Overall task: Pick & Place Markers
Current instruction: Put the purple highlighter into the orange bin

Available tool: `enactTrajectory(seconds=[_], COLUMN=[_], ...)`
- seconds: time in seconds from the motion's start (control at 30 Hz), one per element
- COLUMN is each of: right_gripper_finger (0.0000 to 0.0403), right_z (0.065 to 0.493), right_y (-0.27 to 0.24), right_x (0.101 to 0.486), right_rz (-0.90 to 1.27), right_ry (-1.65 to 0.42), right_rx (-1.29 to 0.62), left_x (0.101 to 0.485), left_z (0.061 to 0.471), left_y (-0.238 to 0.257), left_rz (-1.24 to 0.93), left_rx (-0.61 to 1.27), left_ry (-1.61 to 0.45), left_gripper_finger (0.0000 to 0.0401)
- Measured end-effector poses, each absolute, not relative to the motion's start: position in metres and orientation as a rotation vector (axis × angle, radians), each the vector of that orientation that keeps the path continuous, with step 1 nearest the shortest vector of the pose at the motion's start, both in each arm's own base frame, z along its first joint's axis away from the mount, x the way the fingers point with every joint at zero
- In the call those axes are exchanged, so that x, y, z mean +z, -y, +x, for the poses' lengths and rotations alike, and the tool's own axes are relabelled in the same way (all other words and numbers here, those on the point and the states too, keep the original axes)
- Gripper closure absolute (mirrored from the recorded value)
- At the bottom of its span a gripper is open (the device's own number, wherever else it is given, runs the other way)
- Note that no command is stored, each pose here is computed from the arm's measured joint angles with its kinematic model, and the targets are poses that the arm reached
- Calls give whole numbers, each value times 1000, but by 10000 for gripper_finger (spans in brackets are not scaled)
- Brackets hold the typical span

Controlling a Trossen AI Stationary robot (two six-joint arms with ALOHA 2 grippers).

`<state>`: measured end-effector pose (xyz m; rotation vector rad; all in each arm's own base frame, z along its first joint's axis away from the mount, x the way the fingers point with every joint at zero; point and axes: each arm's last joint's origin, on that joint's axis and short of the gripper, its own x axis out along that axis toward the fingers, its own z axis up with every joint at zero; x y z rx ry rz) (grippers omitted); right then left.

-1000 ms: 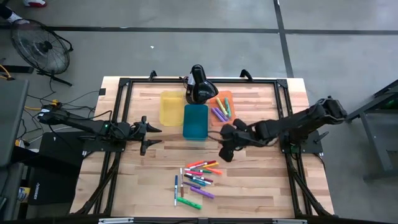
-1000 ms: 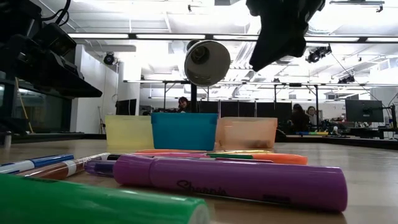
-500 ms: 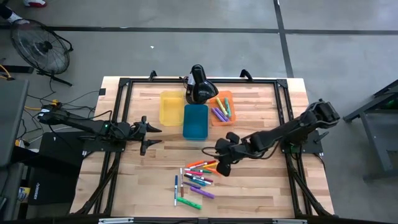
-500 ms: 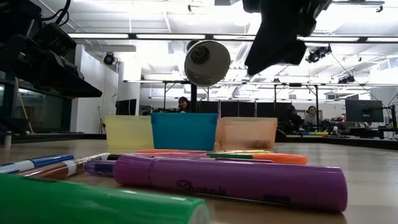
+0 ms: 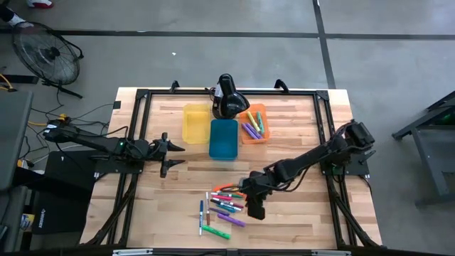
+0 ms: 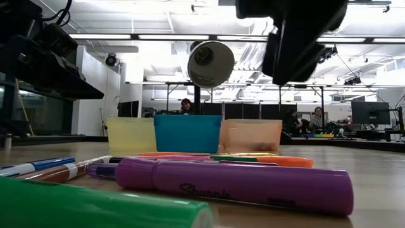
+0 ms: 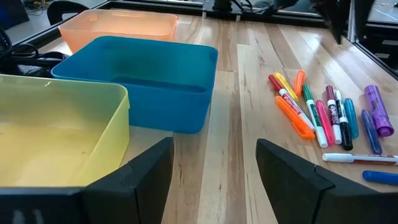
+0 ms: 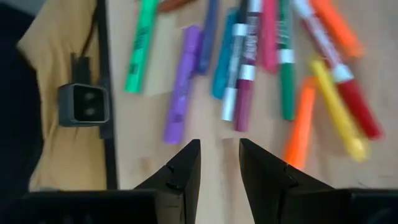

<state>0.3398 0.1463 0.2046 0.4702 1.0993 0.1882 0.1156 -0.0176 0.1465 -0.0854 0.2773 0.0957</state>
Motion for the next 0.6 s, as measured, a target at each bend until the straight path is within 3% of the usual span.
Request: enactTrajectory(seconds=[0.27,0.6], right_gripper_finger=[304,304], right_z=[369,384], right_y=[-166,-186], right_x=[222,209], right_rz=[385,457], right_ry=[-1235,-1333], right_rx=[160,197], left_x=[147,147], left_z=[116,116], left_y=[18,18], left_rz=[-86,-86], left_rx=[96,96], left_ry=[-277,-277], left_gripper_finger=[177,177])
